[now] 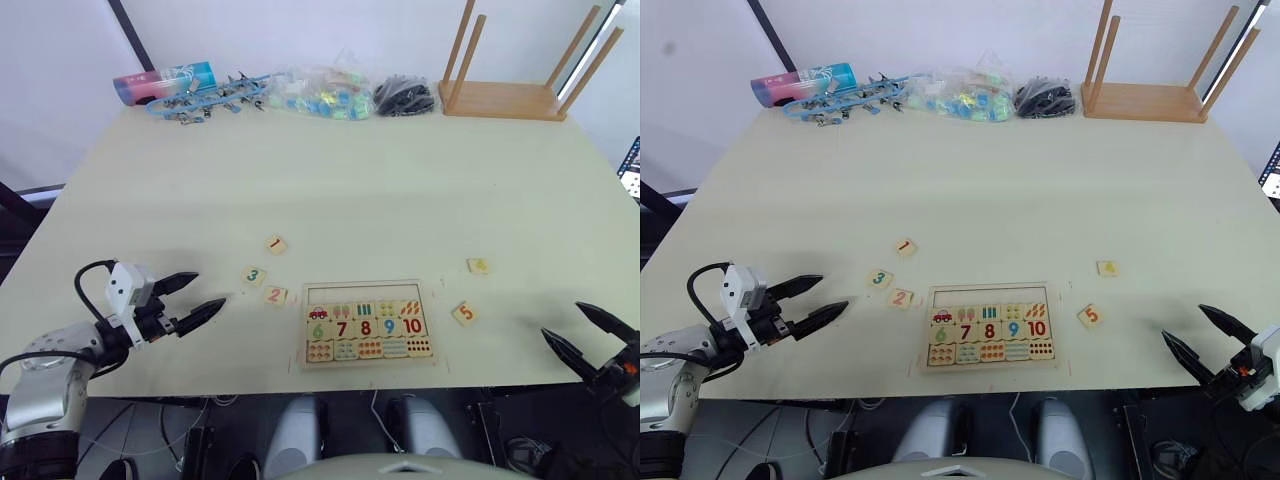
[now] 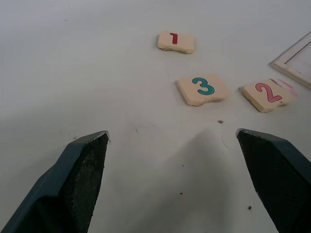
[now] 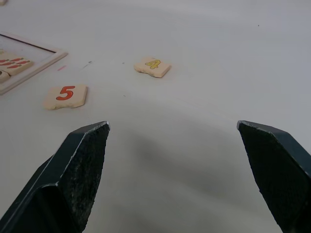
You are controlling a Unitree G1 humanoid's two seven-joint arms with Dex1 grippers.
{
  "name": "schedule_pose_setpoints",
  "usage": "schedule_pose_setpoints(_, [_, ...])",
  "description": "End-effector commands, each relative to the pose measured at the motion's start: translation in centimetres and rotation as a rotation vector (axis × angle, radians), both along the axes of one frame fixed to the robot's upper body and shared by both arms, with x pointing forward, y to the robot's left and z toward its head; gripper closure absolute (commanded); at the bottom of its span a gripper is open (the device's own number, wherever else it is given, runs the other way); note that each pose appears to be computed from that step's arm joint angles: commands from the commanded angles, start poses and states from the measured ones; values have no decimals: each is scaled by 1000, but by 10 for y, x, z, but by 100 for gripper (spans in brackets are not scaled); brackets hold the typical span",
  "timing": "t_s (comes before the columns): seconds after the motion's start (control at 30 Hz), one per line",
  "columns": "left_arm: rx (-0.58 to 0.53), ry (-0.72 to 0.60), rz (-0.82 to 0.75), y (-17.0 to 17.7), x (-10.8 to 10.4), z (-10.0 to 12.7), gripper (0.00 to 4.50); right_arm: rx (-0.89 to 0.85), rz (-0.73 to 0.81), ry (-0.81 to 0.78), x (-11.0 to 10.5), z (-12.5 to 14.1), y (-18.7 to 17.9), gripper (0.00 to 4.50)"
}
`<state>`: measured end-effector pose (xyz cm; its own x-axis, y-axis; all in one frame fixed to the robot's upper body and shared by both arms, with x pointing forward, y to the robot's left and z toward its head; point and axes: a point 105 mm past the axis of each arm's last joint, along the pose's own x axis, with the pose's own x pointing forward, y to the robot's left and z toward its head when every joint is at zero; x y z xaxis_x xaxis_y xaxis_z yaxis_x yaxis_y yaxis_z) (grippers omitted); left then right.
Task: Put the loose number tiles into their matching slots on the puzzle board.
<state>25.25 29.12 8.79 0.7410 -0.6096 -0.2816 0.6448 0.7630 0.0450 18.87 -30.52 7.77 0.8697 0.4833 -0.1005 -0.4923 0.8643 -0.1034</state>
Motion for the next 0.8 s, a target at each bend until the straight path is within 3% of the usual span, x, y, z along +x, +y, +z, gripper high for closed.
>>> schedule_pose_setpoints(0.03, [-7,-31,-37,-4,1,9,0,-6,2,-51,0,11,-2,9])
schedule_pose_setpoints(0.2, [-16,-40,-63,-8,7,16,0,2,25,-64,1,12,3,9])
schedule_pose_setpoints(0.4, [-53,-66,-126,-36,30,30,0,39,97,-108,2,22,23,9])
schedule_pose_setpoints(0.7, [40,-56,-222,-61,69,33,0,32,197,-127,3,32,43,9])
schedule_pose_setpoints(0.8, [153,-60,-229,-69,94,32,0,26,238,-151,4,38,50,9])
